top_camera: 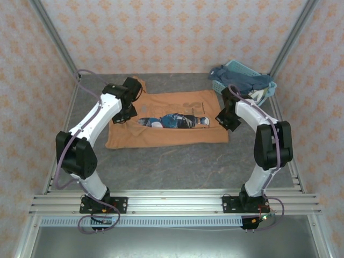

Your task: Fold and stack the t-shirts

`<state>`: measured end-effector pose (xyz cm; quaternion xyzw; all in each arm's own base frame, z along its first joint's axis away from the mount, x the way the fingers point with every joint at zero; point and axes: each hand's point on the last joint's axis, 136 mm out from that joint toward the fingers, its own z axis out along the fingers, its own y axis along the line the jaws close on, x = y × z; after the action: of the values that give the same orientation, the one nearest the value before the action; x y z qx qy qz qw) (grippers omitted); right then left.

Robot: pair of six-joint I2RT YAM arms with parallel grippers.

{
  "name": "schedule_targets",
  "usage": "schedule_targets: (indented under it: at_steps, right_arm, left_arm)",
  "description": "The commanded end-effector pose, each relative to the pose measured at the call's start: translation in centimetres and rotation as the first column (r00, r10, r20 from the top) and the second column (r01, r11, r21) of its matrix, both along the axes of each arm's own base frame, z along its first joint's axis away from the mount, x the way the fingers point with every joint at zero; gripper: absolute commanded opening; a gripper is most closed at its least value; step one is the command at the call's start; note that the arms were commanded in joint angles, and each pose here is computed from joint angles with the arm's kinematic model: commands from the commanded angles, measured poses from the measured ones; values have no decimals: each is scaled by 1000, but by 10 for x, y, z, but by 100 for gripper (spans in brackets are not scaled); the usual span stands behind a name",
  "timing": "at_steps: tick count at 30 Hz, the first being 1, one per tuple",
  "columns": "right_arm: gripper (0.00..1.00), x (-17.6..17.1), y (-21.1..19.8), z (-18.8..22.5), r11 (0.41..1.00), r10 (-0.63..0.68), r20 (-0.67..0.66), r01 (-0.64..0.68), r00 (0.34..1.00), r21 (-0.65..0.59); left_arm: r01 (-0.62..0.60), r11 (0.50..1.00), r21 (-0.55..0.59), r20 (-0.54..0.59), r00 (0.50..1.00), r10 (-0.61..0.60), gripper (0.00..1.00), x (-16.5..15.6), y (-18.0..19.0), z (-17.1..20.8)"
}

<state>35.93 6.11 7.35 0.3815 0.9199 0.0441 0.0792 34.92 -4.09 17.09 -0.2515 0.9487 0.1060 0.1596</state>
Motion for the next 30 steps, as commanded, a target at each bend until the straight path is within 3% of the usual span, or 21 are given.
schedule_targets:
  at_steps: [1, 30]
  right_arm:
    - [0, 15, -7, 3, 999, -32, 29, 33, 999, -23]
    - [0, 52, -1, -24, 1000, -14, 5, 14, 1000, -20]
  left_arm:
    - [-3, 998, 66, 13, 1000, 2, 0, 12, 14, 4]
    - [-47, 995, 86, -37, 998, 50, 0, 47, 36, -38]
